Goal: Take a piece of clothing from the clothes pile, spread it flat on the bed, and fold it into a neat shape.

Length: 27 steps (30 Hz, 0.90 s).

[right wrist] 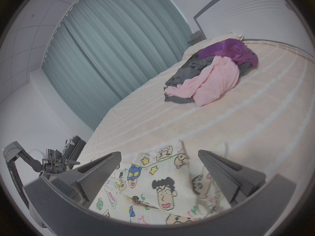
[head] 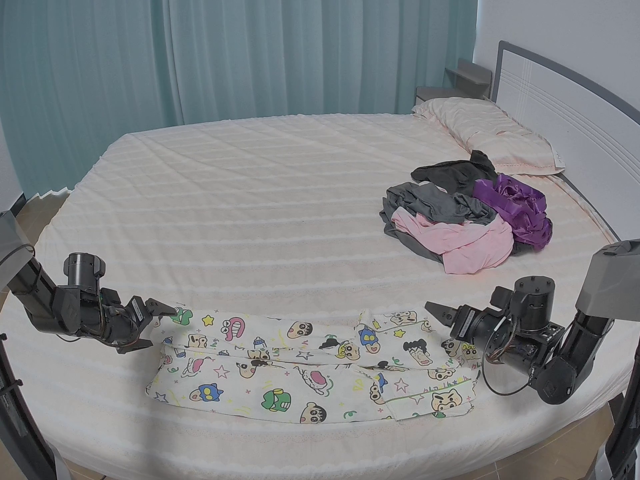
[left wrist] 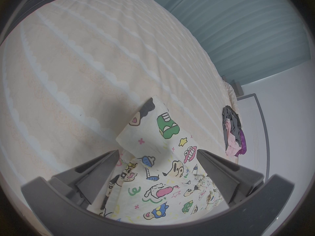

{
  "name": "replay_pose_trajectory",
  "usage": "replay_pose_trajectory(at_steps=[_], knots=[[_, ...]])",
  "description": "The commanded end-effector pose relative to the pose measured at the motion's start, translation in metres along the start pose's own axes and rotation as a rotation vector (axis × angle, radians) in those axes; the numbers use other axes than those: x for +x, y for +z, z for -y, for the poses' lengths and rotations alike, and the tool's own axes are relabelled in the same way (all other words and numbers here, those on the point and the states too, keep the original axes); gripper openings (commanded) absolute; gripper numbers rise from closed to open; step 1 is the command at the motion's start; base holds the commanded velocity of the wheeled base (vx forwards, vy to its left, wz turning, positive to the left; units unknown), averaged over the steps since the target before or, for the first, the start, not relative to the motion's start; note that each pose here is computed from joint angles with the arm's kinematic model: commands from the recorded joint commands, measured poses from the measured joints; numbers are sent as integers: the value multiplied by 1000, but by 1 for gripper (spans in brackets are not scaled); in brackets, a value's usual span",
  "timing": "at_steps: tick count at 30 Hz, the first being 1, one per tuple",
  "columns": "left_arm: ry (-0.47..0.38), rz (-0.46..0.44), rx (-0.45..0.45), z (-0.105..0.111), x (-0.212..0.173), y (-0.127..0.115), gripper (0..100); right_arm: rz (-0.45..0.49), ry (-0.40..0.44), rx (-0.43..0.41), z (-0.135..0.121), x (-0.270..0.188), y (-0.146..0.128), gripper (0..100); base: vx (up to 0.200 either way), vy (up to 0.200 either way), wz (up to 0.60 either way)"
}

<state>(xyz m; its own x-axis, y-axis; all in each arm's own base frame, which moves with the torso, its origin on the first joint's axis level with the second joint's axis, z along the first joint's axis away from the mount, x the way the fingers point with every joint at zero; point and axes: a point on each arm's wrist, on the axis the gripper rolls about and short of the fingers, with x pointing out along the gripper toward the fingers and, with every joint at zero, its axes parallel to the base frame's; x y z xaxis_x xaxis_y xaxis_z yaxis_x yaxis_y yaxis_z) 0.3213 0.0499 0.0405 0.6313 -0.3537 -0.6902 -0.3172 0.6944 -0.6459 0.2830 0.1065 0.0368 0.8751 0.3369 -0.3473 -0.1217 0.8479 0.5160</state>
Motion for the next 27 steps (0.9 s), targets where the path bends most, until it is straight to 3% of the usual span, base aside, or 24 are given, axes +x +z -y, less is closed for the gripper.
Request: replay_pose_trajectory(at_steps=[1,6,12,19,24,27], knots=[[-4,-3,0,0,-1,-7,100,-52,12,-7,-7,17,-12,100,0,0,0],[-4,-3,0,-1,0,-8,100,-124,-51,-3,11,30,-33,100,0,0,0],[-2,-10,-2,-2,2,-10,100,-144,-126,21,36,39,-39,100,0,0,0],[1,-17,-5,-3,3,-11,100,-152,-129,20,35,33,-38,100,0,0,0],[0,-15,-3,-3,1,-11,100,-76,-77,16,20,29,-15,100,0,0,0],[1,-16,-4,-3,1,-12,100,-86,-58,16,15,30,-9,100,0,0,0]])
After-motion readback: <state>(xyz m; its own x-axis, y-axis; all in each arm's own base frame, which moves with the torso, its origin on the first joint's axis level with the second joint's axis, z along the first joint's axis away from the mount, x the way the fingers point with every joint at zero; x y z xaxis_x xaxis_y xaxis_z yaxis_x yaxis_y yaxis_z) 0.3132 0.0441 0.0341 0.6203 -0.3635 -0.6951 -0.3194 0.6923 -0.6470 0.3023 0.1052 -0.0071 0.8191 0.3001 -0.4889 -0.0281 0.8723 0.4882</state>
